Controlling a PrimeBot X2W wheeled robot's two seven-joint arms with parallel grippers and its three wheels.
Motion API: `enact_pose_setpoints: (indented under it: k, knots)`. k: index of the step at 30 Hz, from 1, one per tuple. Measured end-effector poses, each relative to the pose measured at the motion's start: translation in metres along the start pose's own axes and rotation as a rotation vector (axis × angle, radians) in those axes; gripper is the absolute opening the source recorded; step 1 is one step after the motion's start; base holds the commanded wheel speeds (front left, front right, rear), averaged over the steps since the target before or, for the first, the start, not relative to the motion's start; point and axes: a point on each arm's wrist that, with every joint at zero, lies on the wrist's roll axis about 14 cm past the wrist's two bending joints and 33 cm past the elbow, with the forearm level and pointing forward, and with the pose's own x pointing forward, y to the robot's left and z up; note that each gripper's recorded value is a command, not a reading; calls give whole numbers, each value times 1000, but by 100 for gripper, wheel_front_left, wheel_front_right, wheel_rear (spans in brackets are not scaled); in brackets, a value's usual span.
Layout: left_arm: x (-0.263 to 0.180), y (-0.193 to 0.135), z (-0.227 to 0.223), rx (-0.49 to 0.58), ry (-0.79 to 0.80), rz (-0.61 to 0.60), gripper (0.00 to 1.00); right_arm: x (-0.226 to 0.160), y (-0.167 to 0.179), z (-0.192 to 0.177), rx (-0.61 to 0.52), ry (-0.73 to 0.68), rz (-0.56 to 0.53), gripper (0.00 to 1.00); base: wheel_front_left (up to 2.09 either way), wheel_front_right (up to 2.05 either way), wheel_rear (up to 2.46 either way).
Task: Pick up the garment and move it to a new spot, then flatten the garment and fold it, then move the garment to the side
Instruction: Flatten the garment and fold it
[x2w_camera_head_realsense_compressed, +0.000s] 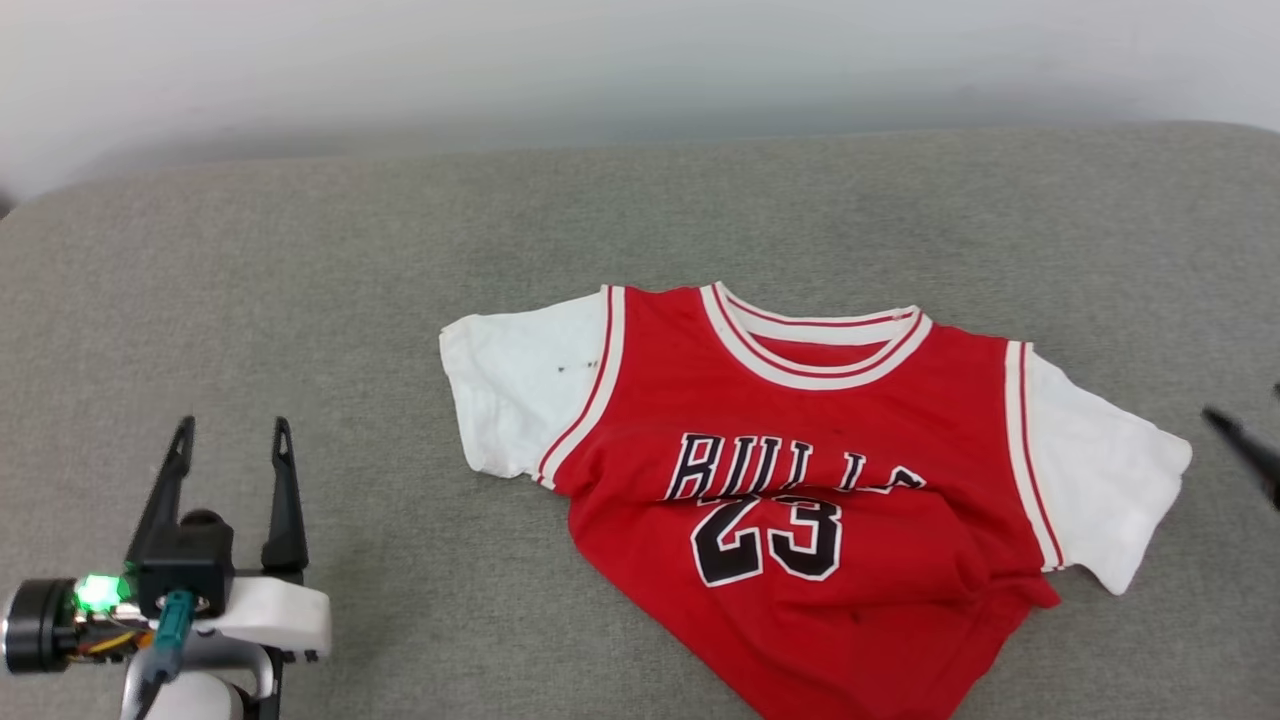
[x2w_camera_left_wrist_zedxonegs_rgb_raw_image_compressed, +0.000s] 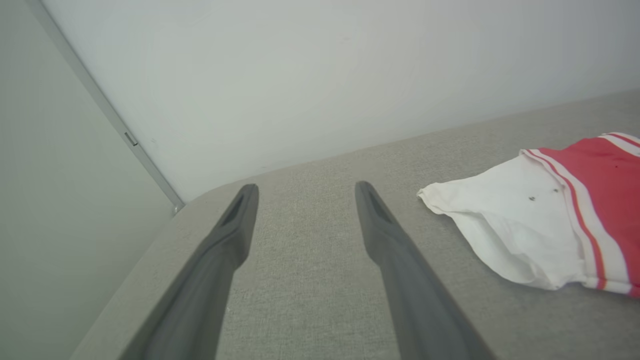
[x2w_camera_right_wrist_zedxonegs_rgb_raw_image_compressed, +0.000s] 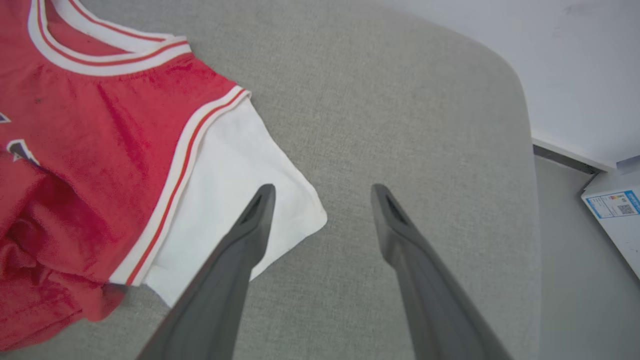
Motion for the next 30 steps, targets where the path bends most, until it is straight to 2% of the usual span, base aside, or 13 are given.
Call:
enact_pose_setpoints:
  k: [5, 9, 15, 21, 25, 28, 30]
  knots:
    - [25, -5, 18, 31, -43, -69, 100, -26, -20, 43, 4, -279, -114, 100, 0, 0, 0]
    - [56, -10, 42, 62, -71, -133, 100, -49, -10, 78, 25, -526, -161, 100, 0, 0, 0]
    - [106, -19, 75, 130, -75, -229, 100, -77, 16, 99, 85, -771, -223, 100, 0, 0, 0]
    - [145, -37, 97, 201, -36, -303, 100, -90, 44, 96, 176, -885, -255, 100, 0, 0, 0]
    - [167, -53, 103, 261, 13, -355, 100, -86, 57, 85, 233, -871, -258, 100, 0, 0, 0]
    - [176, -79, 94, 320, 84, -446, 100, -84, 60, 80, 248, -863, -265, 100, 0, 0, 0]
    - [178, -90, 76, 321, 193, -499, 100, -81, 62, 78, 243, -852, -268, 100, 0, 0, 0]
